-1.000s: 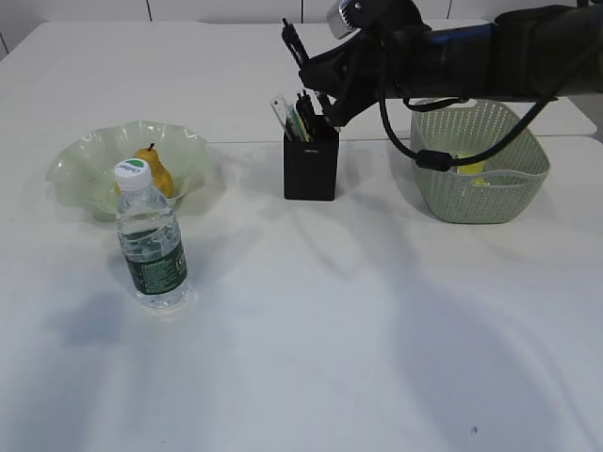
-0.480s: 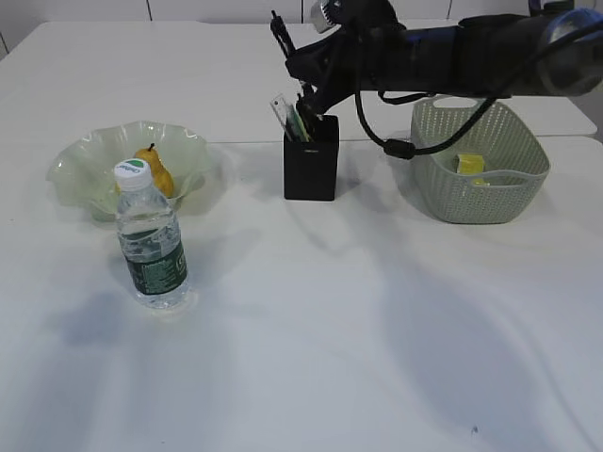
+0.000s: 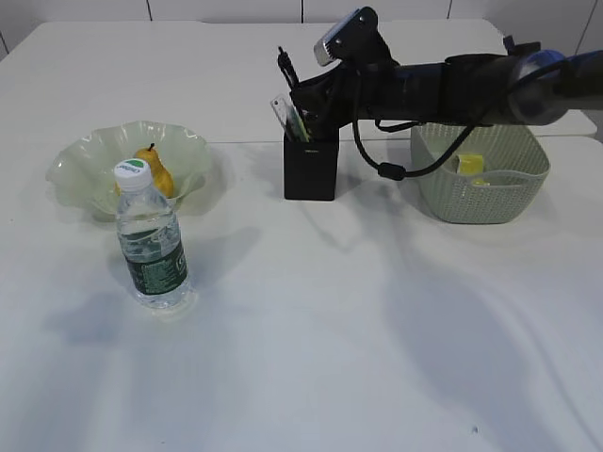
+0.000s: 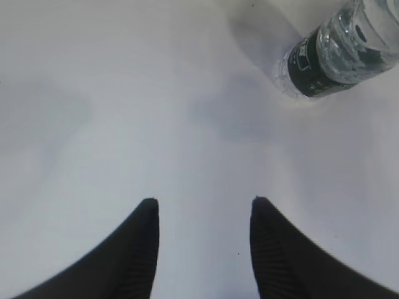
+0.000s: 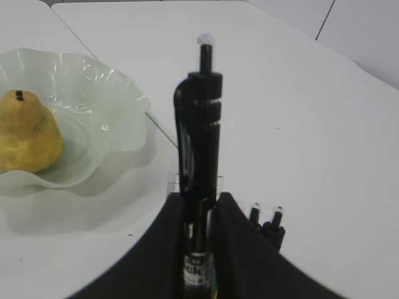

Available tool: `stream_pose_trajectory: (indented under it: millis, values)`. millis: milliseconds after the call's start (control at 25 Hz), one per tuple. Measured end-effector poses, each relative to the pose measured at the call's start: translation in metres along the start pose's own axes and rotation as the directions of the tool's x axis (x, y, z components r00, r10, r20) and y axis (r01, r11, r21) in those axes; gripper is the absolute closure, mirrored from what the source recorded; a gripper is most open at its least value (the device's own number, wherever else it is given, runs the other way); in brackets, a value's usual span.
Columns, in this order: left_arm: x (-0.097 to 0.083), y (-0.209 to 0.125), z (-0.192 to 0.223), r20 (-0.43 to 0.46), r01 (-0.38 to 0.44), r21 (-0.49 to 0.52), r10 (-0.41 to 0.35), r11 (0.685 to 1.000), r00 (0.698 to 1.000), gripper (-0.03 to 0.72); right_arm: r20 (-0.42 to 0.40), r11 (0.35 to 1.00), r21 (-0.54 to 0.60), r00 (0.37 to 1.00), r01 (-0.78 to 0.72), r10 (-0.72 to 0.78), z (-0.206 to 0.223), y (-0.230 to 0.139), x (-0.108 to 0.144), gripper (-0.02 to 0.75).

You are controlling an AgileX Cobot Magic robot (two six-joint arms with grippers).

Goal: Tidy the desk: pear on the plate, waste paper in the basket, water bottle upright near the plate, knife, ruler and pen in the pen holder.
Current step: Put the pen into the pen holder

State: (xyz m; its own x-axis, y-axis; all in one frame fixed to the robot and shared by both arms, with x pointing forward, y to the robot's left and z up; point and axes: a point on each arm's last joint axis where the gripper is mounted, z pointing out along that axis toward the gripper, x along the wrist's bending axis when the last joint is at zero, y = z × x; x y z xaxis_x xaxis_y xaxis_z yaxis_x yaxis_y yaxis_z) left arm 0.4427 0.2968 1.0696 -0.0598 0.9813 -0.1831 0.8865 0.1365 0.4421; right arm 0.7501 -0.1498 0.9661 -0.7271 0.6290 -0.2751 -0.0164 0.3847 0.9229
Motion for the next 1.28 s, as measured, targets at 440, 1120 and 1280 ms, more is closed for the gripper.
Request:
stream_pose_trajectory:
  millis: [440,1120,1280]
  values:
    - [0.000,-0.001,0.000,0.000,0.000,0.006,0.000,1.000,1.000,0.360,-0.019,0.998,0.003,0.998,-0.061,0.061,0.009,-0.015,0.000,0.645]
    - [0.000,-0.002,0.000,0.000,0.000,0.019,0.000,1.000,1.000,0.367,-0.017,0.973,0.002,0.973,-0.232,0.232,0.008,-0.013,0.000,0.392]
    - [0.000,-0.002,0.000,0.000,0.000,0.021,0.000,1.000,1.000,0.367,-0.015,0.948,-0.017,0.948,-0.317,0.317,0.001,0.003,-0.004,0.392]
